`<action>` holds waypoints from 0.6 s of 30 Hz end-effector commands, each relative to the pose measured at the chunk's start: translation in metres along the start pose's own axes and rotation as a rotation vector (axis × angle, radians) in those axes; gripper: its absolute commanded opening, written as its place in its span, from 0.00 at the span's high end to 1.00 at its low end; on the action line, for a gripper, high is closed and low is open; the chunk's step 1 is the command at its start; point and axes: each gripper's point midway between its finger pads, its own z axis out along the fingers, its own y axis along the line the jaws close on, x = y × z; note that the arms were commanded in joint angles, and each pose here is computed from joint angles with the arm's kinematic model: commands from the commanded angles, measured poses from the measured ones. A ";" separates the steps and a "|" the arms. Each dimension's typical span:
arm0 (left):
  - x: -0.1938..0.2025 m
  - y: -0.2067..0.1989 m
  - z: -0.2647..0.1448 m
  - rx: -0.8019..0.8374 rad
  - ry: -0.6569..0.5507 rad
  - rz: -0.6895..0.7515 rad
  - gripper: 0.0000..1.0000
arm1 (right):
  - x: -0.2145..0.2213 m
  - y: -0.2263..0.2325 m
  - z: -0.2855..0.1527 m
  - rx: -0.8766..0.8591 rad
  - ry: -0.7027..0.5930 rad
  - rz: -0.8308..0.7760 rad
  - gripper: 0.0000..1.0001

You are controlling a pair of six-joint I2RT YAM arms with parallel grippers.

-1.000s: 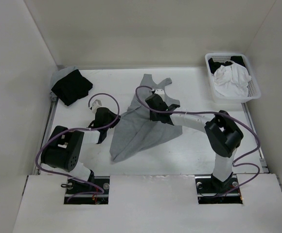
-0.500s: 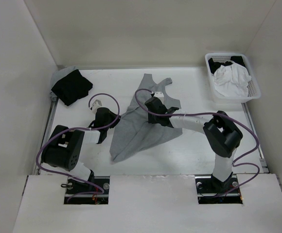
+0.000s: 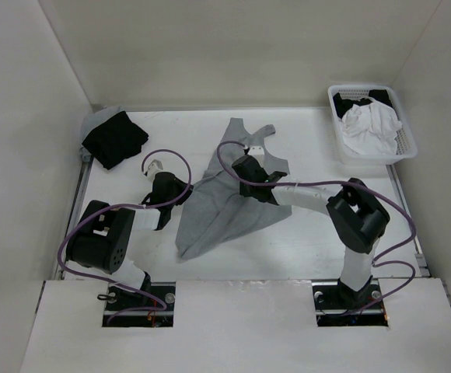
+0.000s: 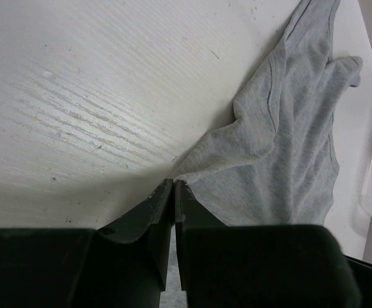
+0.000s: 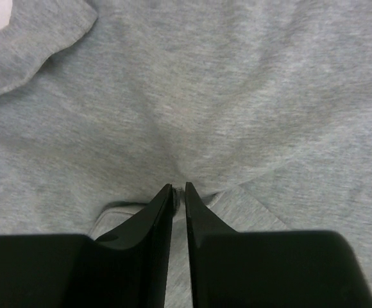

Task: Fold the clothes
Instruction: Flatten the tank top out

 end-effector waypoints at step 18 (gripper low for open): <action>-0.008 -0.010 0.000 0.045 -0.027 -0.014 0.95 | 0.053 -0.010 -0.097 -0.029 -0.028 0.065 0.99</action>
